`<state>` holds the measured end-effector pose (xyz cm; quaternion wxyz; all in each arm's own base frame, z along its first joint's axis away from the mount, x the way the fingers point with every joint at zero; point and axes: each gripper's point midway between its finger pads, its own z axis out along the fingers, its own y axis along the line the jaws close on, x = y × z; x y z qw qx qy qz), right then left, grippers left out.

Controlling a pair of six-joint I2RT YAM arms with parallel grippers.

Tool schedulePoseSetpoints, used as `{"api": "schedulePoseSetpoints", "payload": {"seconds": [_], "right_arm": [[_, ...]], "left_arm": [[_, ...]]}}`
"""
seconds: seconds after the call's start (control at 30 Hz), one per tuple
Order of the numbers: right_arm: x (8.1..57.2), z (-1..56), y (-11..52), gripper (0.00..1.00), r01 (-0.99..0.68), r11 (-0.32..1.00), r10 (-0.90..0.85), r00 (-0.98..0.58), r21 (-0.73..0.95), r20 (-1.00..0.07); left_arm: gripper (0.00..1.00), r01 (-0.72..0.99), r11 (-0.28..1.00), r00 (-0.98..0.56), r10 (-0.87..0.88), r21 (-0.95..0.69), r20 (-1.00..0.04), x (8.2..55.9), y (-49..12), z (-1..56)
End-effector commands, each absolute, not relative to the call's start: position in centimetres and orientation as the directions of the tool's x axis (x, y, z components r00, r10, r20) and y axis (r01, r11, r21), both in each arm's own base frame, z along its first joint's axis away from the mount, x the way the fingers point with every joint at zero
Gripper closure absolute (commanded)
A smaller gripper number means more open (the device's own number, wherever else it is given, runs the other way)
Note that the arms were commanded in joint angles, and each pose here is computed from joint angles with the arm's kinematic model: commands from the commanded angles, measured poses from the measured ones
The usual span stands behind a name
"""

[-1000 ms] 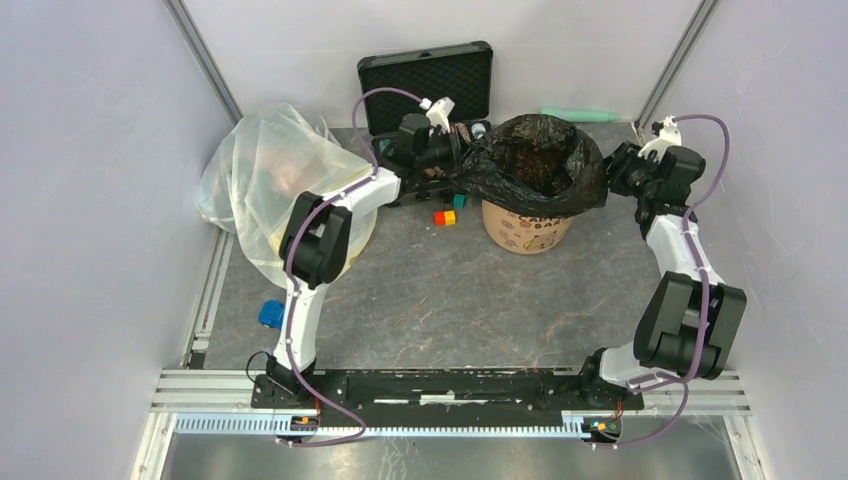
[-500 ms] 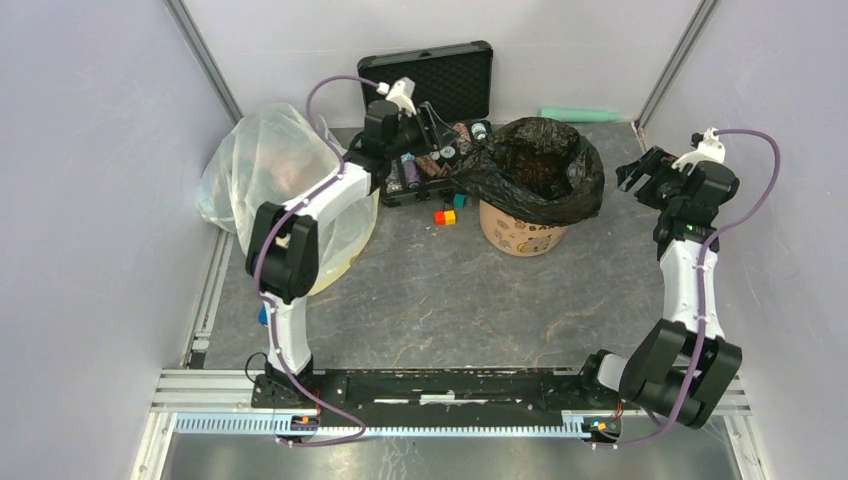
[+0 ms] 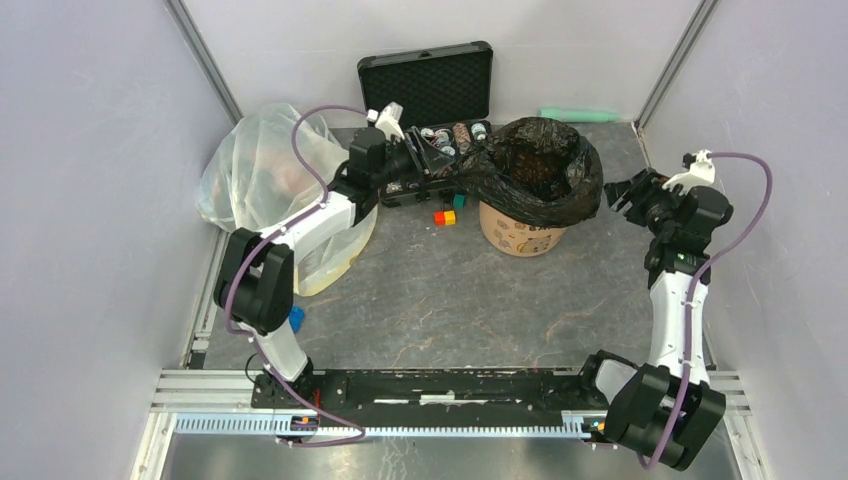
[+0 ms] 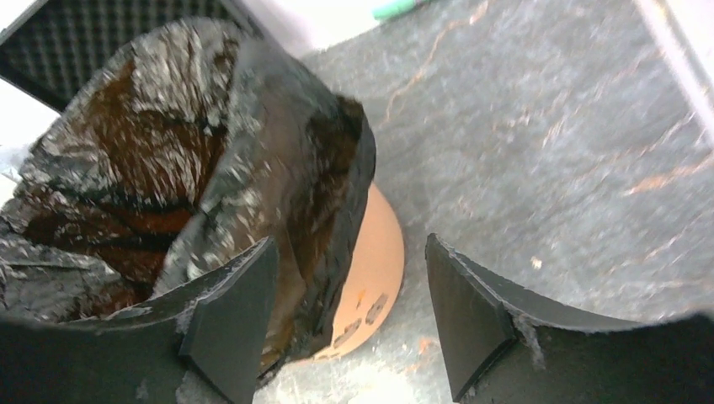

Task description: Put the trash bags into the trash bin

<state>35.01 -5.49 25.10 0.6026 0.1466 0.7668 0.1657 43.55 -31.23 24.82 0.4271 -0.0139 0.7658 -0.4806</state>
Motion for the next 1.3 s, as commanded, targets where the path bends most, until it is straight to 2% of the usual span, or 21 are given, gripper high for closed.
{"api": "schedulePoseSetpoints", "payload": {"seconds": [0.0,0.17,0.33,0.5,0.67,0.73,0.8,0.87,1.0,1.1,1.23,1.27], "right_arm": [[34.3,24.0,-4.2,0.3,-0.017,0.866,0.483,-0.225,0.499,-0.846],[34.3,22.0,-2.6,0.33,-0.081,0.815,0.539,-0.257,0.574,-0.802],[34.8,19.5,-1.8,0.38,-0.105,0.765,0.582,-0.308,0.635,-0.752],[35.1,17.7,-2.1,0.4,-0.081,0.759,0.593,-0.323,0.646,-0.738],[35.2,15.9,-2.0,0.41,-0.067,0.75,0.599,-0.352,0.658,-0.719],[35.2,15.7,-2.1,0.45,-0.065,0.752,0.596,-0.358,0.656,-0.719],[35.2,16.0,-2.8,0.49,-0.036,0.784,0.573,-0.341,0.619,-0.745],[34.9,16.6,-5.0,0.49,0.071,0.838,0.535,-0.299,0.54,-0.79],[33.8,21.0,-8.6,0.44,0.223,0.891,0.437,-0.184,0.396,-0.88],[33.5,25.0,-9.1,0.43,0.218,0.92,0.359,-0.137,0.325,-0.923],[34.3,27.8,-8.0,0.48,0.166,0.96,0.258,-0.22,0.225,-0.941],[34.6,28.2,-7.3,0.54,0.137,0.971,0.226,-0.24,0.198,-0.944]], "left_arm": [[0.48,0.421,0.397,-0.671,-0.469,-0.815,-0.575,41.4,-33.3,26.9],[0.5,0.395,0.361,-0.716,-0.455,-0.845,-0.529,41.3,-34.4,25.2],[0.56,0.395,0.309,-0.745,-0.444,-0.865,-0.499,41.8,-35.7,24.3],[0.6,0.377,0.317,-0.767,-0.42,-0.87,-0.485,42.3,-36.8,22.3],[0.61,0.349,0.323,-0.788,-0.407,-0.88,-0.462,42.5,-37.5,20.1],[0.61,0.346,0.324,-0.791,-0.405,-0.881,-0.46,42.5,-37.6,19.7],[0.61,0.349,0.329,-0.79,-0.401,-0.878,-0.464,42.4,-37.6,19.5],[0.6,0.348,0.351,-0.784,-0.4,-0.87,-0.475,42.4,-37.3,19.2],[0.6,0.359,0.396,-0.767,-0.391,-0.845,-0.509,42.4,-36.7,18.8],[0.59,0.361,0.391,-0.771,-0.385,-0.846,-0.507,42.2,-36.7,18.7],[0.59,0.361,0.385,-0.771,-0.389,-0.849,-0.504,41.9,-36.6,18.8],[0.59,0.361,0.382,-0.771,-0.391,-0.851,-0.503,41.9,-36.6,18.9]]}}
